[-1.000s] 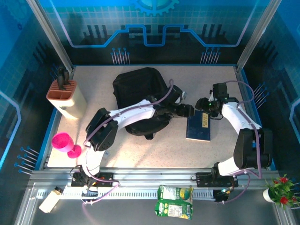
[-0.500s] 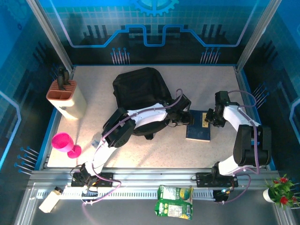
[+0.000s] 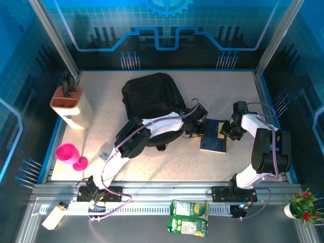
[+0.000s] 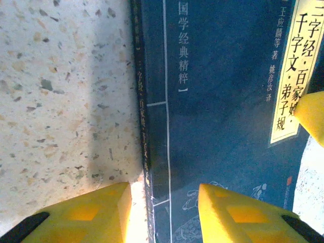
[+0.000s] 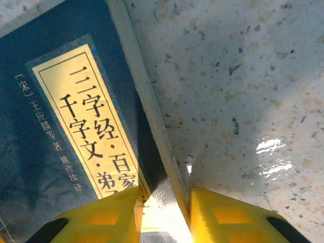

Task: Pack the student bag
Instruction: Pick up the book from the middle-right of the table.

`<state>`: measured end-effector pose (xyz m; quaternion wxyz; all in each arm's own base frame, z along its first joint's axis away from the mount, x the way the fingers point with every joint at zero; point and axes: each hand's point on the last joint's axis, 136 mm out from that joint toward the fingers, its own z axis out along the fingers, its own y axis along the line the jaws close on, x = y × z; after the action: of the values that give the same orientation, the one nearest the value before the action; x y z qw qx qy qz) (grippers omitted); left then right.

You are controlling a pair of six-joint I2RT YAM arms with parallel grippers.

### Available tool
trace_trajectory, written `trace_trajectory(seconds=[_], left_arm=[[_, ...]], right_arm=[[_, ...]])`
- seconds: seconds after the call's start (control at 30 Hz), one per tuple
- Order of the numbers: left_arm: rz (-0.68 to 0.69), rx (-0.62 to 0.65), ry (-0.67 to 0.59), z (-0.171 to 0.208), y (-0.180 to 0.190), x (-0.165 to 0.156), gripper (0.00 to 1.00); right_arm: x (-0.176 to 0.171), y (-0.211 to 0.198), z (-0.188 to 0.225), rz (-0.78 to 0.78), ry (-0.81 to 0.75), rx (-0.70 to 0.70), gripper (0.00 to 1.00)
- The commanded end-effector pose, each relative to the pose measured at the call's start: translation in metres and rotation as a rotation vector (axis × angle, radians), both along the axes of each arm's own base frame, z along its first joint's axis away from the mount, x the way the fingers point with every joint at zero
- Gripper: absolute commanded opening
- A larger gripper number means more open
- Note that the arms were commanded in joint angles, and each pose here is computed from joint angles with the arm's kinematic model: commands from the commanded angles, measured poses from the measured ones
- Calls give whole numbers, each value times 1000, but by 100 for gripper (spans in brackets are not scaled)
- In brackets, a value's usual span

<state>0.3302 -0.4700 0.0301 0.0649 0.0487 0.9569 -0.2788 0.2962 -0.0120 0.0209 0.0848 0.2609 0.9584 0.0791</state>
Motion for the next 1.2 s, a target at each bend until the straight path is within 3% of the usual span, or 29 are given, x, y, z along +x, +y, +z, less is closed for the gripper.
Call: trace_trajectory(seconds=[0.0, 0.33, 0.57, 0.73, 1.03, 1.17], left_arm=[[-9, -6, 39, -5, -4, -1, 41], [-37, -120, 134, 1, -24, -8, 44], [-99, -344, 124, 73, -48, -8, 36], [-116, -430, 93, 101, -52, -12, 32], [-79, -365, 148, 66, -47, -12, 30], [-77, -333, 145, 63, -44, -11, 24]], right_arm=[[-11, 2, -11, -22, 41, 68, 30], [-14, 3, -15, -54, 40, 130, 29], [-15, 5, -18, -69, 40, 152, 29], [-14, 5, -19, -76, 37, 166, 29], [-15, 5, -18, -75, 30, 166, 29], [-13, 4, -14, -79, 10, 161, 30]])
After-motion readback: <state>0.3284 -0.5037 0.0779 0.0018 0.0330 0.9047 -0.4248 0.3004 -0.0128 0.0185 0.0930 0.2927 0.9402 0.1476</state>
